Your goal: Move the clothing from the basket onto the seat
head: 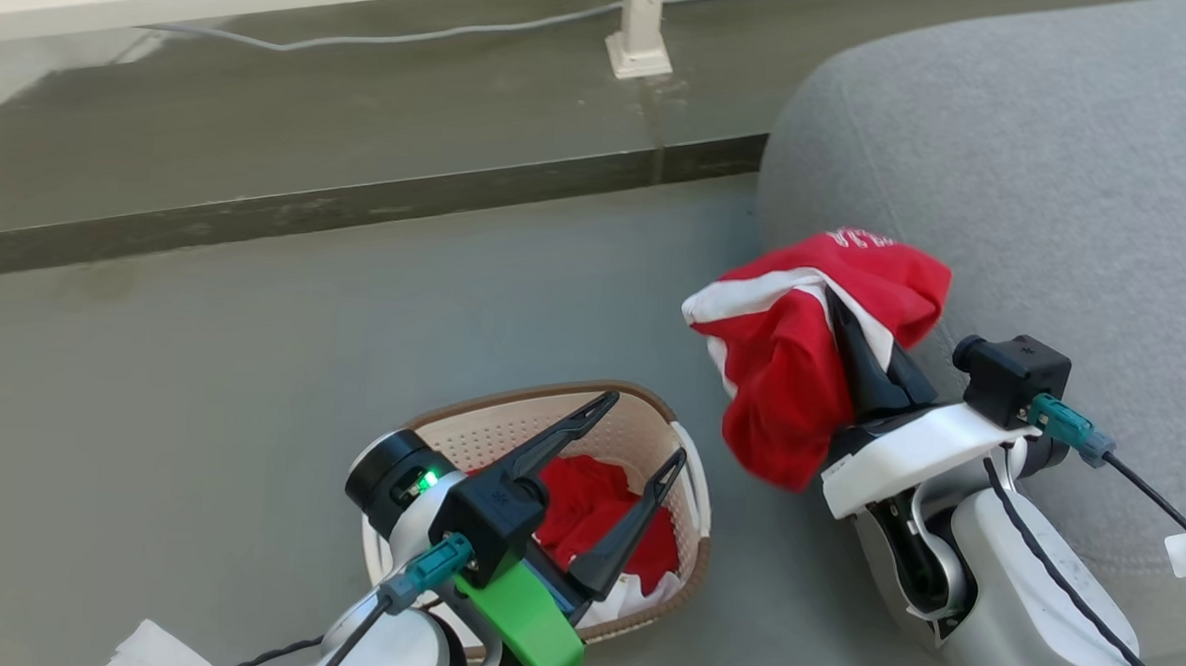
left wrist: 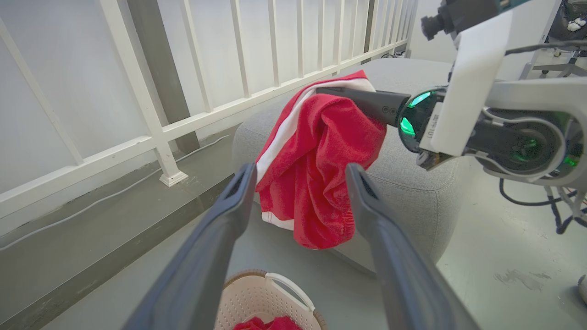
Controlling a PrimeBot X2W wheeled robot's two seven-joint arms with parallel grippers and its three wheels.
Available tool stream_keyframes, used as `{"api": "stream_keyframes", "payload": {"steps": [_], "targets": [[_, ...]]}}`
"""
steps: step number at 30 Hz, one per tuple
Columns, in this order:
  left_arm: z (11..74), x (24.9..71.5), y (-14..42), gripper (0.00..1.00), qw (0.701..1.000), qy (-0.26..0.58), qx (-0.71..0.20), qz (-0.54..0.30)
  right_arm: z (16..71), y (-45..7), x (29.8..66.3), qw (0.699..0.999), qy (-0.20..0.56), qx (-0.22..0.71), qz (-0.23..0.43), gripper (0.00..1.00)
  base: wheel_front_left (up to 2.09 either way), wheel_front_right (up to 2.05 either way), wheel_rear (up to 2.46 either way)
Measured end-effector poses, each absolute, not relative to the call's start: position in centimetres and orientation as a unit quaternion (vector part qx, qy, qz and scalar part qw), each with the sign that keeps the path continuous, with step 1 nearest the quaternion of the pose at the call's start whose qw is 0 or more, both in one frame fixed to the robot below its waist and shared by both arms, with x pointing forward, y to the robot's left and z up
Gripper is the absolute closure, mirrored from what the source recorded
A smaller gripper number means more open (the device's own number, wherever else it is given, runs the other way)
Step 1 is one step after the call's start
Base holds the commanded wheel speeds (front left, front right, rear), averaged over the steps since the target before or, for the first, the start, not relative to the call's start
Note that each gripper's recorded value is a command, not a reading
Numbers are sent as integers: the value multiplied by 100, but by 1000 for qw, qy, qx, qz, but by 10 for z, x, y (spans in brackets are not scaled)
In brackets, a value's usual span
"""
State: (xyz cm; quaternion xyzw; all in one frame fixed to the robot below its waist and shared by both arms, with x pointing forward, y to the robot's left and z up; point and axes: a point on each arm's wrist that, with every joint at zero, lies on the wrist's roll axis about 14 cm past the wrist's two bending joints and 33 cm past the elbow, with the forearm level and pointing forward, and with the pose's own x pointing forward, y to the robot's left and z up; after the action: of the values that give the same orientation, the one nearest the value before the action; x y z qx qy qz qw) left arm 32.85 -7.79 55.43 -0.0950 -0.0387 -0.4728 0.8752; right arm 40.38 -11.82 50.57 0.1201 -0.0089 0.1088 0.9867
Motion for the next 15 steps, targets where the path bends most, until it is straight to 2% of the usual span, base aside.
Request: {"api": "stream_keyframes", "payload": {"steps": [15], "targets": [[533, 329, -104, 0, 848, -3, -98, -521, 486, -173, 399, 992, 9, 124, 21, 100, 0, 0, 0]]}}
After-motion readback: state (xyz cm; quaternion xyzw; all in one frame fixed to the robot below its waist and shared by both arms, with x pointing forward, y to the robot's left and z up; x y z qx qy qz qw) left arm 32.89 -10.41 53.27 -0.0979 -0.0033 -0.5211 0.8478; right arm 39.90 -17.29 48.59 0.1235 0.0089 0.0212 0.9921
